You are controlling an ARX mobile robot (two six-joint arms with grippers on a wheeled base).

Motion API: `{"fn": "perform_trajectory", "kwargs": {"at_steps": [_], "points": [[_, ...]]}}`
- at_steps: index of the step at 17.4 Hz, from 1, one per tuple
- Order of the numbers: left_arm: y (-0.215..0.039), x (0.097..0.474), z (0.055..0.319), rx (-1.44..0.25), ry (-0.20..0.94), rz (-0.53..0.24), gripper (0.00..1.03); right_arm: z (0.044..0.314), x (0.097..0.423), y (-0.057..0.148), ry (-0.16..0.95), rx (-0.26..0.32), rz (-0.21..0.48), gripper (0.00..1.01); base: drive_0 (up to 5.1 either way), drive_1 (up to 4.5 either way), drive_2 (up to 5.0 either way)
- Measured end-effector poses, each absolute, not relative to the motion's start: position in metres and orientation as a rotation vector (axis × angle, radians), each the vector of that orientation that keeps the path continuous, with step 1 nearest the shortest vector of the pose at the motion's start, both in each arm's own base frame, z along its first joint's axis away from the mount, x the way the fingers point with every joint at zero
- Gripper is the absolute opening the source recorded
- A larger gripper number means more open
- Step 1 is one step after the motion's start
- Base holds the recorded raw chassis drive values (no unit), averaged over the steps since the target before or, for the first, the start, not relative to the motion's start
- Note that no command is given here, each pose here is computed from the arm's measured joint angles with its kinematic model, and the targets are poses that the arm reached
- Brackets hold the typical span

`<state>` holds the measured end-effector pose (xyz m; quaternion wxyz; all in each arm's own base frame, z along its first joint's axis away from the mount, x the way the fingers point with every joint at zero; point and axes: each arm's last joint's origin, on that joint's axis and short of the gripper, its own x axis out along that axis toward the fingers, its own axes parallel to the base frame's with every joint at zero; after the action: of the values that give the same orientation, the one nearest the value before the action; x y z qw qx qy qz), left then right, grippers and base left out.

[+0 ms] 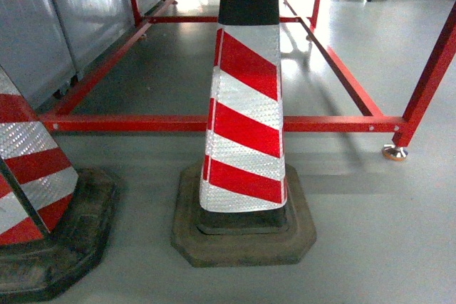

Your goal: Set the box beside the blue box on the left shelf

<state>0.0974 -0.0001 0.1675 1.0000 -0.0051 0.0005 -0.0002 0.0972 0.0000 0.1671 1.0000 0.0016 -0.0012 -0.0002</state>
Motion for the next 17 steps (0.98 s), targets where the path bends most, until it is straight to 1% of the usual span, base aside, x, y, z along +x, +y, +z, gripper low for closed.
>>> {"fn": "perform_trajectory", "kwargs": {"at_steps": [17], "points": [[-0.0001,0.0974,0.1675,-0.002,0.001,0.0,0.98,0.1671,0.0972,0.0,-0.002,0.002,0.0,0.98,0.0,0.0,0.0]]}}
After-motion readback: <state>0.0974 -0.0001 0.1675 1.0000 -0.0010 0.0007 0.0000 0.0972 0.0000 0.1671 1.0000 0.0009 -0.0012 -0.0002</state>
